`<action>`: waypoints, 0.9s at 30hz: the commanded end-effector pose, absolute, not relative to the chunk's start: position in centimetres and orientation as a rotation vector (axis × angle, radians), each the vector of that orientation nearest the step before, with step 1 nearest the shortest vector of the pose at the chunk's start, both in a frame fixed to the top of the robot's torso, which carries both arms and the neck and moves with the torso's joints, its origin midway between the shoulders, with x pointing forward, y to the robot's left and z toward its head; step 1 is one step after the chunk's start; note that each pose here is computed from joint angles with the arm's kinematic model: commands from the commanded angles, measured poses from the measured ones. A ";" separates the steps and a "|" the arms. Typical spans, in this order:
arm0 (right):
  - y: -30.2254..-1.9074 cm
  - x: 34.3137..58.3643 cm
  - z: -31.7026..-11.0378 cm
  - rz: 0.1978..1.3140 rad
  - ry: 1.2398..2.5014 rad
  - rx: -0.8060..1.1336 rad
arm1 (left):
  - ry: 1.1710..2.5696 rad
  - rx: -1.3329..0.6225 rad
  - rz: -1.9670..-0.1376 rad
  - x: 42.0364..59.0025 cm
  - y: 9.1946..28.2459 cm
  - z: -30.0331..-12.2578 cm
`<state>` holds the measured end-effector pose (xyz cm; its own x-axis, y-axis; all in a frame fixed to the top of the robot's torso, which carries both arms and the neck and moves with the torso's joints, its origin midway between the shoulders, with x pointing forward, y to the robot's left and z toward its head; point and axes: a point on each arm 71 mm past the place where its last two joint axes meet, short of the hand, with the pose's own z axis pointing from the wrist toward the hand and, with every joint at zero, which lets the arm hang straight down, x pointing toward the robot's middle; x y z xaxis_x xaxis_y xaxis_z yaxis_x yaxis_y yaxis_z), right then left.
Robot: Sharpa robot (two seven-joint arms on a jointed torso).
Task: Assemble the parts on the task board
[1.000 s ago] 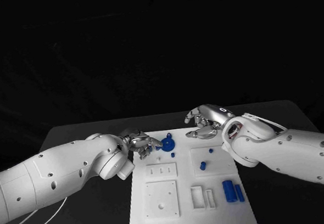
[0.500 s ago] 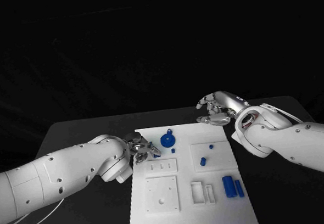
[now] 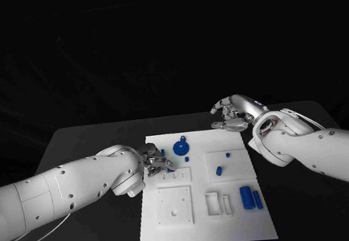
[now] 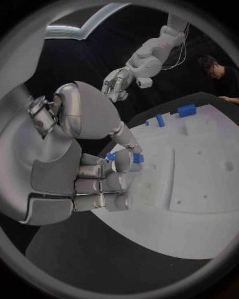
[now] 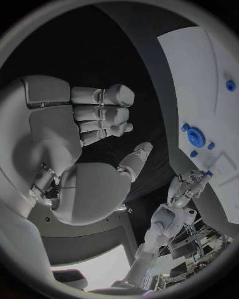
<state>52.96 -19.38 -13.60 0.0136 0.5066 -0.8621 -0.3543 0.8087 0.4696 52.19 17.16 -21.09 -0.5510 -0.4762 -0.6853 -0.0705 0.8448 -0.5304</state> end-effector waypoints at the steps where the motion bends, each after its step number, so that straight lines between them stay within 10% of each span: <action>1: -19.2 52.9 -13.5 0.689 1.399 0.130 | 2.142 -0.330 -0.546 52.0 16.8 -21.3; 27: -19.0 52.8 -13.5 0.695 1.406 0.130 | 2.149 -0.246 -0.498 52.1 16.2 -22.1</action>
